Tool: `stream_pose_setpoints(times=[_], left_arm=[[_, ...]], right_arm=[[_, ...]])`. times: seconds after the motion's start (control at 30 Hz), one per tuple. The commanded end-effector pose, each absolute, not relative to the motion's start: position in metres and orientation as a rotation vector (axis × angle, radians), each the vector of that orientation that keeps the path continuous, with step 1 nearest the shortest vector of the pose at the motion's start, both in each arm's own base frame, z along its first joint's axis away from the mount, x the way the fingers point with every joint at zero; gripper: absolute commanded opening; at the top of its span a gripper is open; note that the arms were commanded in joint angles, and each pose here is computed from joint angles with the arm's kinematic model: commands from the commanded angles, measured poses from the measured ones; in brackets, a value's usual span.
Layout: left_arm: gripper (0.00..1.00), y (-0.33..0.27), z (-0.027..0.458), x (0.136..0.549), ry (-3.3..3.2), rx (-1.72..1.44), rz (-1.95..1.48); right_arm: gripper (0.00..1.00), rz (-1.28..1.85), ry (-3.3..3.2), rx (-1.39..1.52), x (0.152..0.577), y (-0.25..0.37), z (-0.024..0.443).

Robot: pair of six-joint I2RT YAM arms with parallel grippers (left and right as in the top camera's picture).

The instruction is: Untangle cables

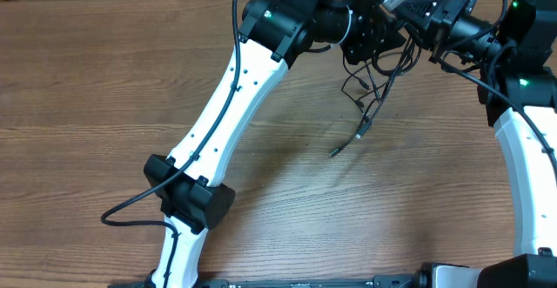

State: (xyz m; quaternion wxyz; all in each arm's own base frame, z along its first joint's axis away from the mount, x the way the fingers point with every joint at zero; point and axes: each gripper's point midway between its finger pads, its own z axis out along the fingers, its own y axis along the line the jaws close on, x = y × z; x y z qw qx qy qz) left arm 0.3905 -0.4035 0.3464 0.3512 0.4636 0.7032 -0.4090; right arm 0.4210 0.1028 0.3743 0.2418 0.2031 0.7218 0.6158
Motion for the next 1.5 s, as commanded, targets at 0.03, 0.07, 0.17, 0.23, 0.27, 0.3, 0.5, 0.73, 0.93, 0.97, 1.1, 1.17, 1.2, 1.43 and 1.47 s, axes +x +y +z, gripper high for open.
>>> stream_pose_setpoints(times=[0.03,0.07,0.17,0.23,0.27,0.3,0.5,0.73,0.93,0.97,1.1,1.17,1.2,1.43,1.47], left_arm=[[0.04,-0.404,0.338,0.401,1.846,1.176,-1.002],[0.04,-0.403,0.339,0.402,1.842,1.175,-1.001],[0.04,-0.397,0.345,0.403,1.85,1.15,-1.002],[0.04,-0.388,0.349,0.404,1.877,1.121,-1.005],[0.04,-0.38,0.351,0.404,1.903,1.1,-1.009],[0.04,-0.373,0.351,0.403,1.926,1.087,-1.018],[0.04,-0.331,0.334,0.397,2.109,1.019,-1.124],[0.04,-0.297,0.328,0.408,2.26,0.821,-1.192],[0.04,-0.287,0.344,0.406,2.201,0.809,-1.344],[0.04,-0.286,0.345,0.406,2.198,0.805,-1.358],[0.04,-0.283,0.345,0.406,2.194,0.813,-1.359],[0.04,-0.283,0.345,0.406,2.189,0.818,-1.356],[0.04,-0.283,0.345,0.406,2.187,0.818,-1.356],[0.04,-0.284,0.345,0.406,2.185,0.819,-1.356],[0.04,-0.284,0.345,0.406,2.185,0.819,-1.356]], right_arm=[[0.04,1.71,1.965,0.493,0.415,0.108,0.388],[0.04,1.707,1.964,0.49,0.415,0.108,0.388],[0.28,1.651,1.952,0.472,0.419,0.104,0.386],[0.47,1.585,1.956,0.516,0.425,0.097,0.378],[0.56,1.542,1.963,0.556,0.429,0.091,0.371],[0.66,1.493,1.971,0.6,0.432,0.084,0.363],[0.91,1.203,2.056,0.752,0.436,0.045,0.317],[0.76,1.025,2.211,0.517,0.421,0.055,0.289],[0.67,0.993,2.353,0.322,0.409,0.102,0.261],[0.67,1.001,2.374,0.299,0.409,0.112,0.256],[0.61,0.985,2.433,0.295,0.413,0.136,0.235],[0.59,0.935,2.458,0.36,0.417,0.139,0.224],[0.58,0.921,2.464,0.366,0.418,0.14,0.221],[0.54,0.858,2.485,0.386,0.425,0.149,0.206],[0.54,0.852,2.483,0.383,0.426,0.15,0.205]])
